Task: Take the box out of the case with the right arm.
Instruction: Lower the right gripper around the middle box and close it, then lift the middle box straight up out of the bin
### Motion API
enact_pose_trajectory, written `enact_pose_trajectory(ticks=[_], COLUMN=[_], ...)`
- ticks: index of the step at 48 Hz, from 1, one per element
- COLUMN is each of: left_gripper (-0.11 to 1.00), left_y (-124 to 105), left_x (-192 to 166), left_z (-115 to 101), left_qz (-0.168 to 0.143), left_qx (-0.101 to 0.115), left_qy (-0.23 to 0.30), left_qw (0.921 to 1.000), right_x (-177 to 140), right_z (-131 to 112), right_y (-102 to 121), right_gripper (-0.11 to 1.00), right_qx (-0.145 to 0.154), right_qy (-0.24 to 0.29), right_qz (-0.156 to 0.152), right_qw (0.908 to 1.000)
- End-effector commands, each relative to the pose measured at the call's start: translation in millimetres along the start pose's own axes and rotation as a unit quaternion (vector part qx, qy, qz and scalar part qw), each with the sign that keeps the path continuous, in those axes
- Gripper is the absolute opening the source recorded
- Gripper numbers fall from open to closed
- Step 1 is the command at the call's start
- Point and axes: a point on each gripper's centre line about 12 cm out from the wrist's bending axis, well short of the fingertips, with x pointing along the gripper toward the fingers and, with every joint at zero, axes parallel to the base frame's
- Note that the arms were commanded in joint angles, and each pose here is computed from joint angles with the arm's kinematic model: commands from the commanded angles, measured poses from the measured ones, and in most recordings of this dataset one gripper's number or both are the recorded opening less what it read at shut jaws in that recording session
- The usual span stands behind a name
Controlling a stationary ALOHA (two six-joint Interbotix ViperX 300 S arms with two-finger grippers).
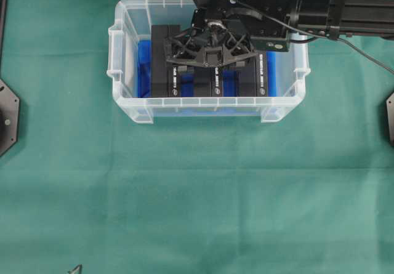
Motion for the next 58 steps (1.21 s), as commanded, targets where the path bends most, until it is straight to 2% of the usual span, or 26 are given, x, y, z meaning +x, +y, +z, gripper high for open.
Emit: enact_pose_trajectory(ticks=[1,19,25,47,58], left_gripper=[0.0,0.0,0.0,0.0,0.0], left_y=[-1,-1,-1,-1,-1], left_x=[-5,-5,-4,-5,-5], left_z=[3,4,4,4,4], left_qz=[-0.002,-0.001,-0.001,-0.001,-0.001], left_qx=[0.001,0.0,0.001,0.0,0.0], left_qy=[-0.008,-0.008,-0.008,-0.008,-0.008], left_qw=[1.0,1.0,1.0,1.0,1.0], right_x=[-20,-69,-99,-211,-222], right_z=[-5,-6,-7,-6,-11], right_y=[2,-1,1,-1,-5], right_gripper=[0.66,0.66,0.66,0.66,0.66], right_qx=[-0.009,-0.019,-0.026,-0.03,-0.03], right_qy=[-0.004,-0.023,-0.04,-0.114,-0.115], right_qz=[0.016,0.036,0.05,0.059,0.051], right_qw=[0.9998,0.9989,0.9976,0.9912,0.9915])
